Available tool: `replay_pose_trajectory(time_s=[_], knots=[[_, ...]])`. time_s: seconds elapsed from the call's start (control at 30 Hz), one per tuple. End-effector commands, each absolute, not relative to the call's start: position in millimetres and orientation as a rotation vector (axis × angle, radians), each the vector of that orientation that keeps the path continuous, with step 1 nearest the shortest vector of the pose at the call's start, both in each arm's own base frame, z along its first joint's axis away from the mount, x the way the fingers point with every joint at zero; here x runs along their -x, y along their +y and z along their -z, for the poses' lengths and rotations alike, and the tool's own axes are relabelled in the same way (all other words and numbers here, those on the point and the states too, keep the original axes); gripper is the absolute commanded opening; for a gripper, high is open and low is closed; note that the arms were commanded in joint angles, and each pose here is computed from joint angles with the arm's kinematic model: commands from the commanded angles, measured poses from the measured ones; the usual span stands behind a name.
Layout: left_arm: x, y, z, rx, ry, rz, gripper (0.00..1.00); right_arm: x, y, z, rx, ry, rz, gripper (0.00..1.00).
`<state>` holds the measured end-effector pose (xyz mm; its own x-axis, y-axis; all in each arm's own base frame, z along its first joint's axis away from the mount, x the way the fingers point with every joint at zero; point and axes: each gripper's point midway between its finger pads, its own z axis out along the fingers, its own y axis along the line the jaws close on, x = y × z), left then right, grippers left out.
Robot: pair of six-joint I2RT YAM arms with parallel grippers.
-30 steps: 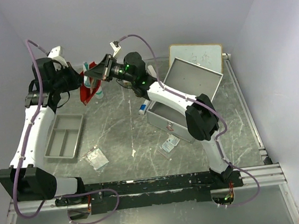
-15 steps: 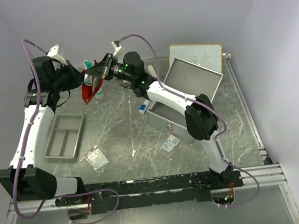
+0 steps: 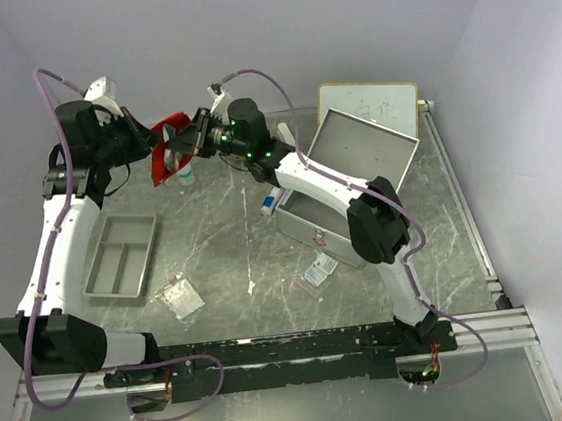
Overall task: Organize the medicine kit
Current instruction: Place the medical item at the medicine pouch, then pick up the medical item at the center of the board.
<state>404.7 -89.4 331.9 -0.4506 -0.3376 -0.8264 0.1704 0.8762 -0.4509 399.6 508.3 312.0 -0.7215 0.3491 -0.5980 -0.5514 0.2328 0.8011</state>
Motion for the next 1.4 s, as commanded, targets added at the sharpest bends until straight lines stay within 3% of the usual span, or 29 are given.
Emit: replay_pose_trajectory(time_s=[0.0, 0.07, 0.17, 0.43, 0.57, 0.7, 1.07, 1.37], knots=[[-409.1, -90.1, -351.3, 0.097, 1.897, 0.596, 0.07, -400.5, 508.1, -320.4, 0.239, 1.822, -1.481, 0.16], [-408.8, -88.8, -348.2, 0.093, 1.904, 0.584, 0.07, -400.6, 503.9, -326.7, 0.26, 1.829, -1.409, 0.27], [-407.7, -87.0, -340.5, 0.09, 1.921, 0.568, 0.07, -400.3, 490.8, -342.3, 0.274, 1.821, -1.319, 0.34], [-404.0, -79.0, -330.8, 0.095, 1.942, 0.509, 0.07, -390.0, 429.4, -355.9, 0.316, 1.997, -0.931, 0.37], [-402.4, -78.8, -326.6, 0.097, 1.954, 0.511, 0.07, -364.3, 351.6, -310.0, 0.356, 2.237, -0.508, 0.4], [-405.1, -78.9, -326.2, 0.099, 1.959, 0.51, 0.07, -308.9, 294.8, -261.5, 0.432, 2.411, -0.205, 0.42], [-410.2, -73.2, -327.1, 0.064, 1.964, 0.453, 0.07, -174.7, 301.9, -180.8, 0.838, 2.507, 0.103, 0.43], [-401.8, -71.6, -327.5, 0.065, 1.963, 0.445, 0.07, -161.0, 257.7, -136.1, 0.851, 2.537, 0.283, 0.47]])
